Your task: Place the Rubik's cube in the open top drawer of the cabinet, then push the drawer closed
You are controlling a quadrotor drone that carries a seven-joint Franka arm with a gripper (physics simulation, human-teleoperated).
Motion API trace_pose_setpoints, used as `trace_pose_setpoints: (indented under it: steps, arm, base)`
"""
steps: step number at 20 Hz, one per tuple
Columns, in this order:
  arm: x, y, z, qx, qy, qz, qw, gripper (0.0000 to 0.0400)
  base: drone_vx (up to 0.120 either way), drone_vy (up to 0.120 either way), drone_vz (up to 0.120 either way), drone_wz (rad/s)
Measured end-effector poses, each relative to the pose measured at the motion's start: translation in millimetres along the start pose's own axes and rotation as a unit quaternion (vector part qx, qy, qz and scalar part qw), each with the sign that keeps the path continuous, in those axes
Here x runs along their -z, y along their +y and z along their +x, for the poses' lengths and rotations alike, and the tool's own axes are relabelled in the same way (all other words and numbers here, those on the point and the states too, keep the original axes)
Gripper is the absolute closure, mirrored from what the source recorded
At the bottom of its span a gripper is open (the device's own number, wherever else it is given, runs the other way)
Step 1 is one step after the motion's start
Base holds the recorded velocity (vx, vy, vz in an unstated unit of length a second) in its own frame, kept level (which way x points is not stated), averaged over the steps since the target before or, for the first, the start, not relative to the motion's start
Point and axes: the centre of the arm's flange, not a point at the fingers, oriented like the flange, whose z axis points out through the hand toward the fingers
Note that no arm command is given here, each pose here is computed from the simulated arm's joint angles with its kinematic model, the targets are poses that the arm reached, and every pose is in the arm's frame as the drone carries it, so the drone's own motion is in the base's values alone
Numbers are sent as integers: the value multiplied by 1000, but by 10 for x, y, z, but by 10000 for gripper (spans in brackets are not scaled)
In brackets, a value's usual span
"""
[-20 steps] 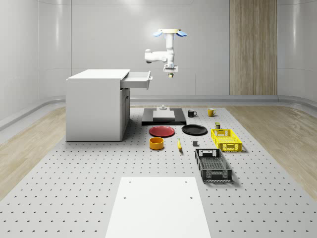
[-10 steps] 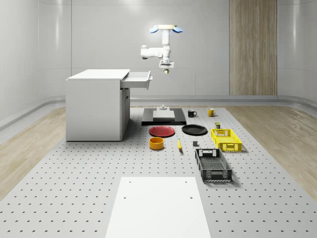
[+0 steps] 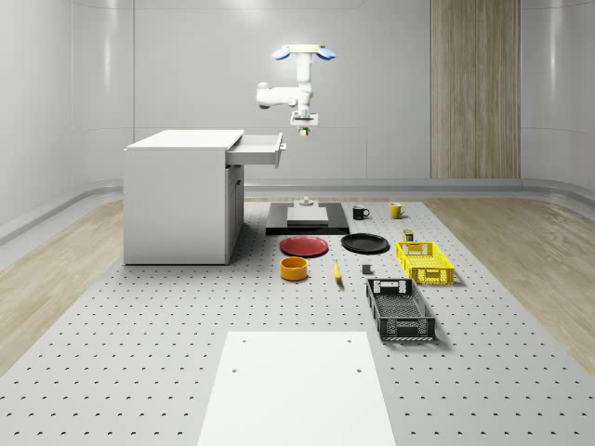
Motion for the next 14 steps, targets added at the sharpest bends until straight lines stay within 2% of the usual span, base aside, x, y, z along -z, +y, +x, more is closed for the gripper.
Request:
trace_pose_setpoints:
  steps: [13,14]
  arm:
    - [0,0,0,0,0,0,1000,75]
    - [0,0,0,0,0,0,1000,75]
  base:
    - [0,-120,0,0]
    - [0,-120,80,0]
